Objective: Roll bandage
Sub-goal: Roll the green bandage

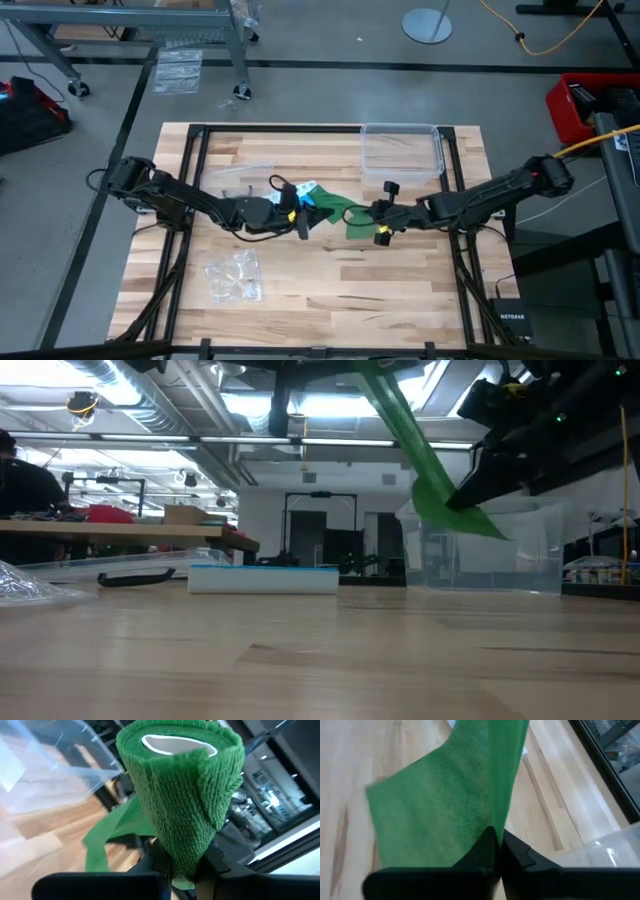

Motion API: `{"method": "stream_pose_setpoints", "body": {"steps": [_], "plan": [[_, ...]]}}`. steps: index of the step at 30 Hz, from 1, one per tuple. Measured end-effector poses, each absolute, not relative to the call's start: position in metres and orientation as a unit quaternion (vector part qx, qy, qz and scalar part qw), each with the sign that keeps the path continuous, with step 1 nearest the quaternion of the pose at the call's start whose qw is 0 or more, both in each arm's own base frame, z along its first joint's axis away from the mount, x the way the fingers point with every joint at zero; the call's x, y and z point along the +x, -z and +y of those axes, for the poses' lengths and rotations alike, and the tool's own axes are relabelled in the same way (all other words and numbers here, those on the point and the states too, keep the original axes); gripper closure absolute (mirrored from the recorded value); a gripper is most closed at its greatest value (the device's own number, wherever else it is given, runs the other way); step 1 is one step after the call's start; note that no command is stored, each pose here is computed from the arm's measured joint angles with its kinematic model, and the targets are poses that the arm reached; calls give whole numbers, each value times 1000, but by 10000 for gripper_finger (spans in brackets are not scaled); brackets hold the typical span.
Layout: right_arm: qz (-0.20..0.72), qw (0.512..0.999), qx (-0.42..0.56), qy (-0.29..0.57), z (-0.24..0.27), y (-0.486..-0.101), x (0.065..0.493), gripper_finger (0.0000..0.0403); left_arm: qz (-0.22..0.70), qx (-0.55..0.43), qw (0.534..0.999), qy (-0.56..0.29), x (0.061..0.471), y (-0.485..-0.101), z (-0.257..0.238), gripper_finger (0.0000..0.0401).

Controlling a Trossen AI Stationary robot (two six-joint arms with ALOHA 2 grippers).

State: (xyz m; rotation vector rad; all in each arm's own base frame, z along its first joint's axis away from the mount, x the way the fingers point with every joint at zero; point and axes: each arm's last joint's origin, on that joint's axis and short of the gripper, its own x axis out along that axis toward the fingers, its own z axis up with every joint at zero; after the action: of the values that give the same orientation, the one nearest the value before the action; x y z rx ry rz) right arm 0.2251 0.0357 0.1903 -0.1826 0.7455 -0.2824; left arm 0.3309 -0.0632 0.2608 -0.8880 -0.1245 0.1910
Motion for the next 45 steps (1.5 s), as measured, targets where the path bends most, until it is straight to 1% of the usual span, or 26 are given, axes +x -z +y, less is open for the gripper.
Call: {"method": "stream_pose_setpoints", "body": {"steps": [6,16,21,25,38,45], "plan": [[356,923,-79,122,37,-191,227,339,-70,-420,901,-86,331,-263,-64,366],[354,924,-77,119,37,-191,228,226,-76,-390,913,-90,331,-265,-64,366],[353,925,-73,121,37,-191,228,187,-102,-360,922,-96,330,-270,-63,367],[353,925,-72,121,37,-191,228,174,-112,-340,929,-95,329,-273,-63,367],[328,935,-53,125,38,-195,231,173,-105,-322,937,-90,329,-272,-68,367],[298,944,-59,131,38,-200,235,173,-51,-299,947,-108,332,-256,-73,367]]}}
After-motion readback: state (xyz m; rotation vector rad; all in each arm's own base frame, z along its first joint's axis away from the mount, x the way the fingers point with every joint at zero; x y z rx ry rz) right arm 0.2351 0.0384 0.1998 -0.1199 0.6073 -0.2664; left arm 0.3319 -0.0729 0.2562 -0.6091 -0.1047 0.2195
